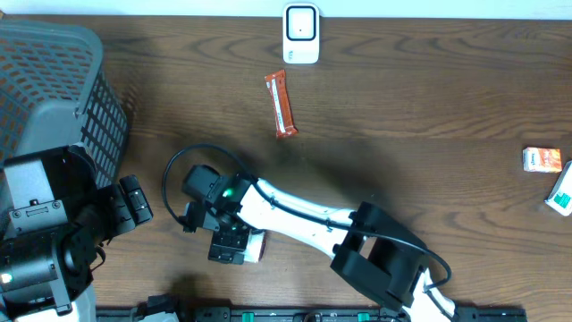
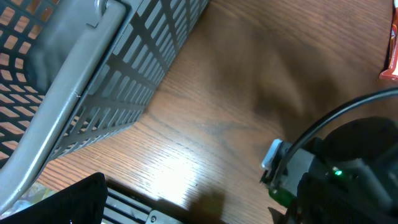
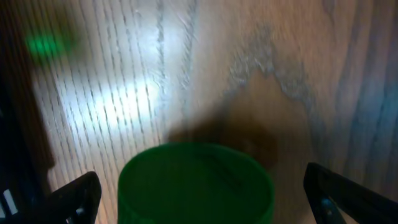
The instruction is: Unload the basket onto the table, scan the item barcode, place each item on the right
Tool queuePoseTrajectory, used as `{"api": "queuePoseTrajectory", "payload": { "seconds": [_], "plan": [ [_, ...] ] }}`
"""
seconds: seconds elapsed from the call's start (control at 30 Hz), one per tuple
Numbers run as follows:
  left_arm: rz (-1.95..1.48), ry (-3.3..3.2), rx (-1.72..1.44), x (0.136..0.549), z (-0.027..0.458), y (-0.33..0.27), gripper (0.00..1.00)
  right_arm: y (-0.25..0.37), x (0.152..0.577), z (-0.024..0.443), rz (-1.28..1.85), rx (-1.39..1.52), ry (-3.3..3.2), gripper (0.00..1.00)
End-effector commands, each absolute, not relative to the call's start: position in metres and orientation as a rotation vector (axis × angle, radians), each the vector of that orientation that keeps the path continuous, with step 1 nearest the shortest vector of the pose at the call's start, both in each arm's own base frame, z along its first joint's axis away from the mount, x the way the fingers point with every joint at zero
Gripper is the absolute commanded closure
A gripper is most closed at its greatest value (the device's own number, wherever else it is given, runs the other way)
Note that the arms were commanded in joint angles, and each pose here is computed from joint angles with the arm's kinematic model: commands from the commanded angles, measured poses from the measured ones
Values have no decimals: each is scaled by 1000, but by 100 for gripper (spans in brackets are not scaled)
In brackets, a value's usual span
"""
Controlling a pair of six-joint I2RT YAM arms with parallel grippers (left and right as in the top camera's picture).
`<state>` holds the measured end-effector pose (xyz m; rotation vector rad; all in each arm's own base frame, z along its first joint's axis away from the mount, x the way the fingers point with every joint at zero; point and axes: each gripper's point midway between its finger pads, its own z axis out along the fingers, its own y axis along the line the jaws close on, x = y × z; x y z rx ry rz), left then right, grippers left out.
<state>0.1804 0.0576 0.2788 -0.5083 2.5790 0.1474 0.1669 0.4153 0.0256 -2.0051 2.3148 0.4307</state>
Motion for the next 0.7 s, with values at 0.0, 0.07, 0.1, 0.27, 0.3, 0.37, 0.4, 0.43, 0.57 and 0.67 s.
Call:
{"api": "queuePoseTrajectory", "payload": {
  "seconds": [0.0,0.07,0.1,0.27,0.3,0.37,0.4,0.43,0.57,0.67],
  "plan": [
    [176,2592,-505,178,276,61,2,415,166,21,391,-2034,2288,2],
    [176,2592,-505,178,276,61,2,417,167,21,393,-2031,2283,2],
    [176,2592,-506,178,276,61,2,417,167,21,395,-2030,2280,2],
    [176,2605,-507,175,274,60,2,420,169,18,399,-2025,2271,4],
    [176,2607,-507,175,274,60,2,421,169,17,398,-2026,2272,5],
    [176,2610,-508,174,274,60,2,420,169,15,397,-2027,2274,12],
    [176,2610,-508,174,274,60,2,420,169,14,395,-2028,2276,16],
    [176,2610,-508,174,274,60,2,420,169,12,390,-2029,2278,21],
    [176,2610,-508,174,274,60,2,418,169,6,377,-2035,2290,36],
    [176,2610,-507,174,274,60,2,418,171,6,366,-2032,2291,39]
  ]
}}
